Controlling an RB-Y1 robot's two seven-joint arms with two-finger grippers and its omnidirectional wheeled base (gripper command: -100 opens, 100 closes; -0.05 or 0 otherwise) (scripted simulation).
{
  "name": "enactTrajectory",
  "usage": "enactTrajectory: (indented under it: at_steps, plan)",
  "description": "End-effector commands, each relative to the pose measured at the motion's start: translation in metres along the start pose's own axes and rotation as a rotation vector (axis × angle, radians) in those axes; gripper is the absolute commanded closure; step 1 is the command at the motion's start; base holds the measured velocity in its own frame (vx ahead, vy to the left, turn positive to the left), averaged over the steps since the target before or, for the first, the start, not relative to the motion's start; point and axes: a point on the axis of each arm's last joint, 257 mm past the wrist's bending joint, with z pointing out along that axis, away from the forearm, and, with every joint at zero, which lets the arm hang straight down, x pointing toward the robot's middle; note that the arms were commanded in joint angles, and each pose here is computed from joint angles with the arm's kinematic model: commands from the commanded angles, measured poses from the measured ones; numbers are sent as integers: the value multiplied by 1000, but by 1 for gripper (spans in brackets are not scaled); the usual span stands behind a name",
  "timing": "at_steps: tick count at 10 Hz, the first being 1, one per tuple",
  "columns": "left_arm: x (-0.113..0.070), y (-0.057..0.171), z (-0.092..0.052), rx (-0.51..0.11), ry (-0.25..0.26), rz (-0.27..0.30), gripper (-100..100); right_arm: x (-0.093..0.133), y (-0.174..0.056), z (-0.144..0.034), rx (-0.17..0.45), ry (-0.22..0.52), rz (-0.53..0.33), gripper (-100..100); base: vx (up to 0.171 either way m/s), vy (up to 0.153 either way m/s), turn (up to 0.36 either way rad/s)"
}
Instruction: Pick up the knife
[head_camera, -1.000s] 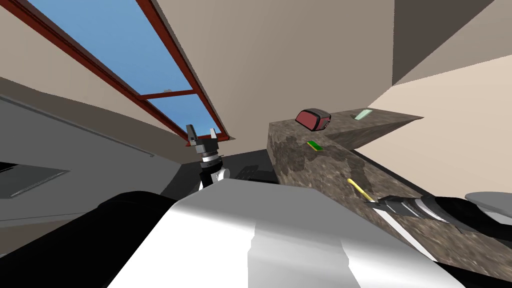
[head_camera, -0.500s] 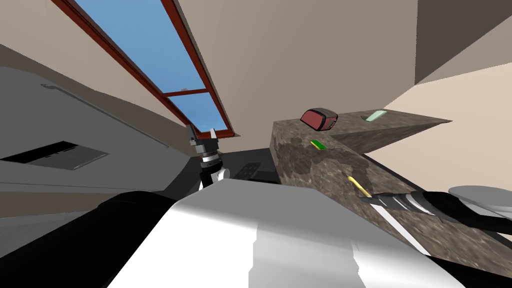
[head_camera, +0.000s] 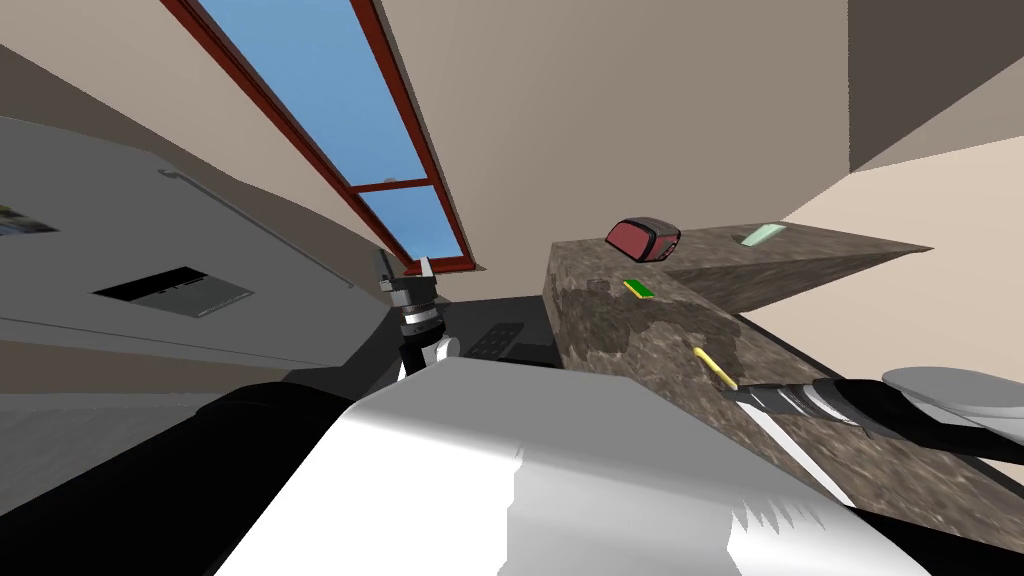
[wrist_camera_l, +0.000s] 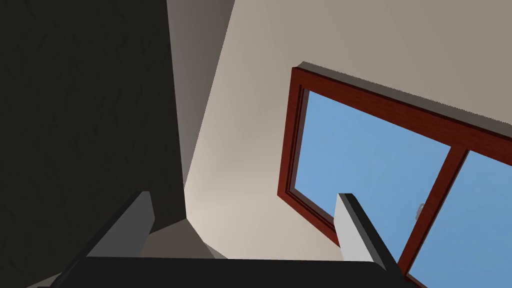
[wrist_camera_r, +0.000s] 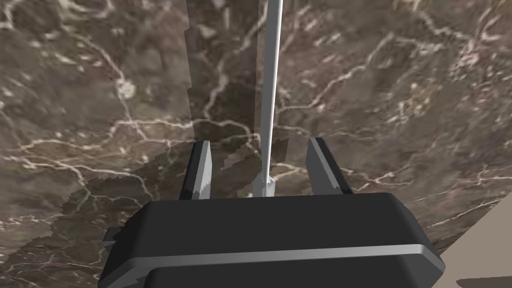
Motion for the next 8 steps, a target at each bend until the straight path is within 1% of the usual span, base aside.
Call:
enactTrajectory:
  at_steps: [1, 4, 5, 6, 7, 8]
  plan:
    - [0, 0, 0, 0, 0, 0, 0, 0, 0, 0, 0, 0, 0, 100, 0, 0, 0]
    - [0, 0, 0, 0, 0, 0, 0, 0, 0, 0, -1, 0, 0, 100, 0, 0, 0]
    - [0, 0, 0, 0, 0, 0, 0, 0, 0, 0, -1, 0, 0, 0, 0, 0, 0]
    - [0, 0, 0, 0, 0, 0, 0, 4, 0, -3, -2, -2, -28, 100, 101, 11, -254]
    - [0, 0, 0, 0, 0, 0, 0, 11, 0, -6, -1, 5, -46, 100, 210, 0, -318]
    - [0, 0, 0, 0, 0, 0, 0, 9, 1, -6, -5, -4, -62, 100, 175, 7, -132]
